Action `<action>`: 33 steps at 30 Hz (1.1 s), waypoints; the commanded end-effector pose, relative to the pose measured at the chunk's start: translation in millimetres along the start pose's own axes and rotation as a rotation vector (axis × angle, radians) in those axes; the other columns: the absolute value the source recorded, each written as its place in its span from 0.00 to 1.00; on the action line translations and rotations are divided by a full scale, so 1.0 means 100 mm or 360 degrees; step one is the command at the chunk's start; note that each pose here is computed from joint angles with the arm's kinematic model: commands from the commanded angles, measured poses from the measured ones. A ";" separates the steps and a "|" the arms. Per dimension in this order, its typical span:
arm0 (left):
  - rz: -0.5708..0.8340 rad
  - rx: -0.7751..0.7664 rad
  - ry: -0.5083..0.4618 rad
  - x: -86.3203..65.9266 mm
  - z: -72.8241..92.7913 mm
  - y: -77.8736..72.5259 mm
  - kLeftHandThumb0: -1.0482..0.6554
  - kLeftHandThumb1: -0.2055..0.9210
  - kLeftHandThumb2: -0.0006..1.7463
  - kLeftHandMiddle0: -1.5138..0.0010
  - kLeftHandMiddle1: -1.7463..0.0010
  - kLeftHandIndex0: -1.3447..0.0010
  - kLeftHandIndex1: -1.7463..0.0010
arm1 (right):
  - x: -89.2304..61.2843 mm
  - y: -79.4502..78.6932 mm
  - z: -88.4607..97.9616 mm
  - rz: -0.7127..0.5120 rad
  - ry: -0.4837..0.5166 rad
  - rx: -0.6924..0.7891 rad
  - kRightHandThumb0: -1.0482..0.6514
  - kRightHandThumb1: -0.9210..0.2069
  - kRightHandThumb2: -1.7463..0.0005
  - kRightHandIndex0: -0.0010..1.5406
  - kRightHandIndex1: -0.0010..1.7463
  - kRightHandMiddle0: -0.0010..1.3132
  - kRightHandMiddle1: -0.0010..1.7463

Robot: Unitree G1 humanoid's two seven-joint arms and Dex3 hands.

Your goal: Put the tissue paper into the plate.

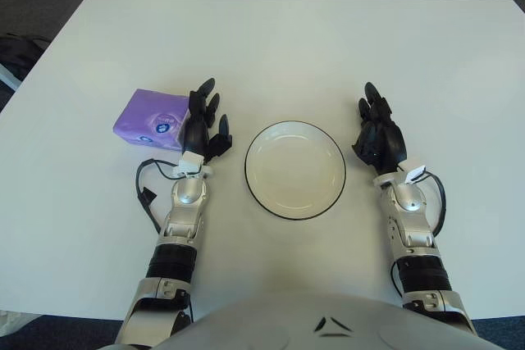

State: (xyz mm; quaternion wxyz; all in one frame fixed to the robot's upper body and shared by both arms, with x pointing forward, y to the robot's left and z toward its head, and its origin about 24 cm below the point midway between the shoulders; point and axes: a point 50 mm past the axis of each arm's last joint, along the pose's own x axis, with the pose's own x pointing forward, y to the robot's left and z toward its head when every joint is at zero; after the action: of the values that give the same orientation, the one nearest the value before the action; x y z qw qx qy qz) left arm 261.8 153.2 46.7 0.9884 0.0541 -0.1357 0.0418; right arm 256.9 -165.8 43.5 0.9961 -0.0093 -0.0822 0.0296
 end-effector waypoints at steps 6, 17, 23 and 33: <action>-0.0004 0.0032 0.0363 -0.38 -0.40 0.05 0.24 1.00 0.42 0.74 1.00 1.00 0.58 | -0.32 -0.03 -0.45 -0.0032 0.0415 0.0014 0.11 0.00 0.40 0.00 0.00 0.00 0.00; 0.0006 0.0051 0.0258 -0.28 -0.30 0.08 0.24 1.00 0.42 0.74 1.00 1.00 0.57 | -0.32 0.00 -0.47 -0.0031 0.0430 0.0022 0.11 0.00 0.40 0.00 0.00 0.00 0.00; 0.0027 0.0092 0.0043 -0.19 -0.03 0.12 0.26 1.00 0.42 0.73 0.99 1.00 0.59 | -0.31 0.00 -0.48 -0.0035 0.0438 0.0027 0.11 0.00 0.40 0.00 0.00 0.00 0.00; 0.0046 0.0266 -0.0254 -0.07 0.16 0.21 0.25 1.00 0.42 0.74 1.00 1.00 0.60 | -0.30 0.02 -0.50 -0.0035 0.0432 0.0034 0.11 0.00 0.40 0.00 0.00 0.00 0.00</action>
State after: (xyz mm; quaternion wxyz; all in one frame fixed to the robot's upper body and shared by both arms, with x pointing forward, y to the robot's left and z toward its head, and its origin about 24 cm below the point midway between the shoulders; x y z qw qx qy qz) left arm 250.9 161.6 62.6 0.9740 0.1018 -0.1952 0.0529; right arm 257.8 -163.1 43.3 0.9958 -0.0058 -0.0870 0.0280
